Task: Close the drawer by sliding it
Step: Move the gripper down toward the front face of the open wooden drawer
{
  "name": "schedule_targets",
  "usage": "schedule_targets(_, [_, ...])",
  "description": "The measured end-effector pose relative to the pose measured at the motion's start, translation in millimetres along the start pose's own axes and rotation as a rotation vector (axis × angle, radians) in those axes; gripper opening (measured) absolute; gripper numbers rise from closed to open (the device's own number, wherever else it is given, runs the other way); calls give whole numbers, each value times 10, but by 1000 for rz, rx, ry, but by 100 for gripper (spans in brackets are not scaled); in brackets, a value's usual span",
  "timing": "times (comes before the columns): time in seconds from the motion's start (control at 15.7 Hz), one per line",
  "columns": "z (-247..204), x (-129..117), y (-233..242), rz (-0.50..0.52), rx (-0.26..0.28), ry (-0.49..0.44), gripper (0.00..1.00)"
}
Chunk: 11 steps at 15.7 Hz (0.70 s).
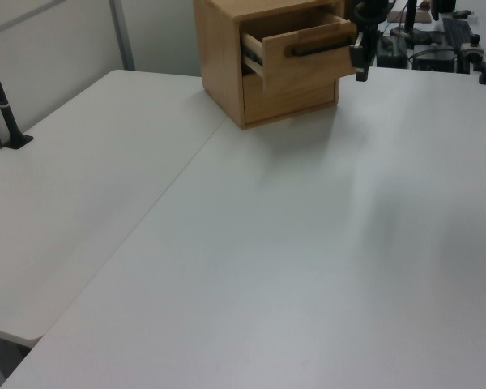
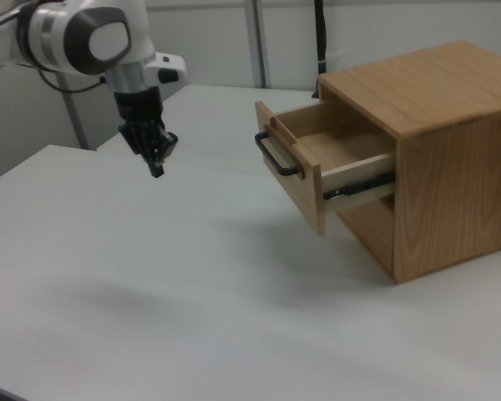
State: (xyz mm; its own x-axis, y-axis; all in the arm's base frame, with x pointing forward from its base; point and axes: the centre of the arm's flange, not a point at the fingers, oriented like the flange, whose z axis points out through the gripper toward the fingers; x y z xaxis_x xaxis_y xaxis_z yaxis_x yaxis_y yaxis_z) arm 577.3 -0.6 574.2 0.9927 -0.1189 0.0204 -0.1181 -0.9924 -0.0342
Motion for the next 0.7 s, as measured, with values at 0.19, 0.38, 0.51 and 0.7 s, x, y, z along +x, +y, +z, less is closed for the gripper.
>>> schedule_targets(0.19, [155, 187, 131, 169, 10, 38, 4])
schedule_targets(0.38, [328, 442, 253, 317, 15, 59, 4])
schedule_targets(0.51, [413, 638, 374, 391, 20, 82, 4])
schedule_targets(0.7, [487, 909, 600, 484, 36, 150, 4])
